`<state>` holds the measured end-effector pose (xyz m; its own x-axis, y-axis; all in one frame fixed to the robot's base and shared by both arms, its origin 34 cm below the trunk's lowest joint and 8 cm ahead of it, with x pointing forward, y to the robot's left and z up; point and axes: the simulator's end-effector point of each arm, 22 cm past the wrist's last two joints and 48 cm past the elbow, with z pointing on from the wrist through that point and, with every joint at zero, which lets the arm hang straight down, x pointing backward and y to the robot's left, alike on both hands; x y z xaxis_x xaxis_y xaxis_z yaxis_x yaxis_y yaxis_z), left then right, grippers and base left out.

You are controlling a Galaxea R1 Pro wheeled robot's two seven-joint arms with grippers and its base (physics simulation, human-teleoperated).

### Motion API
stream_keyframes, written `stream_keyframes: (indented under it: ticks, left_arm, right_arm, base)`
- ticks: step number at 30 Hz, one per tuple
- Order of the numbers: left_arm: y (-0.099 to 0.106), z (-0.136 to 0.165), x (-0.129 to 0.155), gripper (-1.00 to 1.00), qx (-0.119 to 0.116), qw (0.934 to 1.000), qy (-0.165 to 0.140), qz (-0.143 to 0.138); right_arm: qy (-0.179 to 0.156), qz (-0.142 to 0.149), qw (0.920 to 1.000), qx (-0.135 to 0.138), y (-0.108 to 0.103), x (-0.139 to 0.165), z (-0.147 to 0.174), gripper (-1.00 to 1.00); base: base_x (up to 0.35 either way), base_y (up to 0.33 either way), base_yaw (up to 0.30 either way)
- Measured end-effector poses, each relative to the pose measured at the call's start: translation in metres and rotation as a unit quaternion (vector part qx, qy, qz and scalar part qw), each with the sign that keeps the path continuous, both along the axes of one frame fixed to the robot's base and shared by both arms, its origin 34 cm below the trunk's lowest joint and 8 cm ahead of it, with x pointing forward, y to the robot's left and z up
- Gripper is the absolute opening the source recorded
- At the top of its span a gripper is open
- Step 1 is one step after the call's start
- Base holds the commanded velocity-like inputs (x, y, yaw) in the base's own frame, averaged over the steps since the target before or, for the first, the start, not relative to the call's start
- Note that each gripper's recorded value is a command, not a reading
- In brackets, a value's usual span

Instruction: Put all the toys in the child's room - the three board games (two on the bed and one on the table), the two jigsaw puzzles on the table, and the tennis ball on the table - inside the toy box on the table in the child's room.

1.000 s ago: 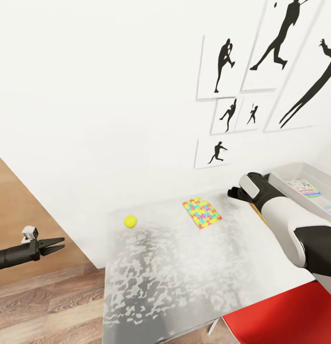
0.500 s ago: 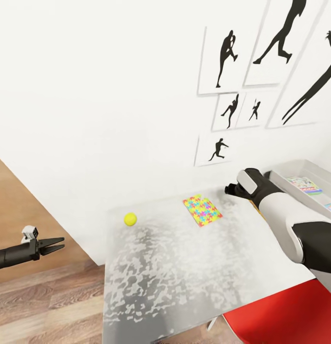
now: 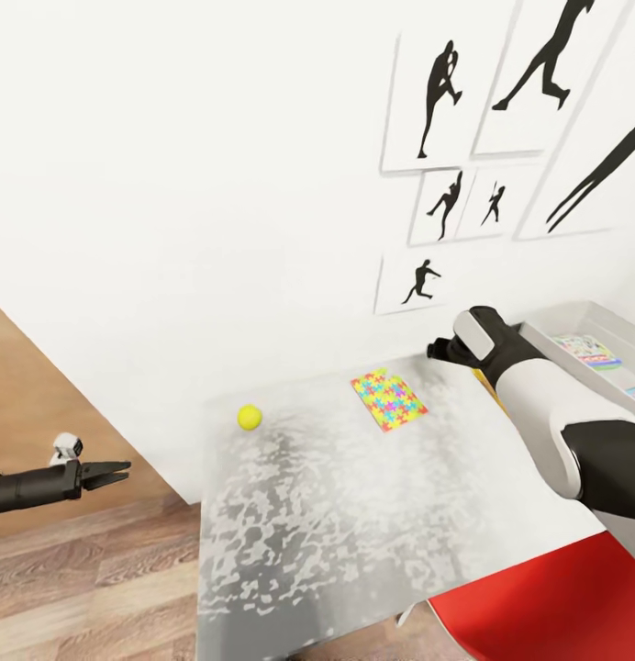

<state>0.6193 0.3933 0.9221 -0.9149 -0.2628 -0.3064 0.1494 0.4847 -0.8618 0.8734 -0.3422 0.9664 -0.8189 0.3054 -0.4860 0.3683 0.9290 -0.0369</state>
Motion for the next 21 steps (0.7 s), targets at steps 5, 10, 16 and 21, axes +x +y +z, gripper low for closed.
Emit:
stream_keyframes:
  ticks: [5,10,16,21]
  left_arm:
    - [-0.007,-0.009,-0.007,1.0,0.011,0.9996,0.012,-0.024]
    - [-0.008,-0.013,-0.009,1.0,0.014,0.9993,0.018,-0.03]
    - [-0.003,-0.016,-0.011,1.0,0.018,0.9992,0.023,-0.029]
    - [0.0,-0.02,-0.012,1.0,0.02,0.9991,0.027,-0.027]
  right_arm:
    - [0.001,0.005,1.0,0.002,0.006,0.003,0.0,1.0]
    - [0.002,0.012,0.9999,0.005,0.017,0.006,-0.002,1.0]
    - [-0.002,0.017,0.9998,0.005,0.024,0.014,0.003,1.0]
    - [0.0,0.018,0.9998,0.005,0.025,0.016,0.003,1.0]
  base:
    - [0.0,0.0,0.0]
    - [0.0,0.0,0.0]
    - [0.0,0.0,0.0]
    - [0.0,0.0,0.0]
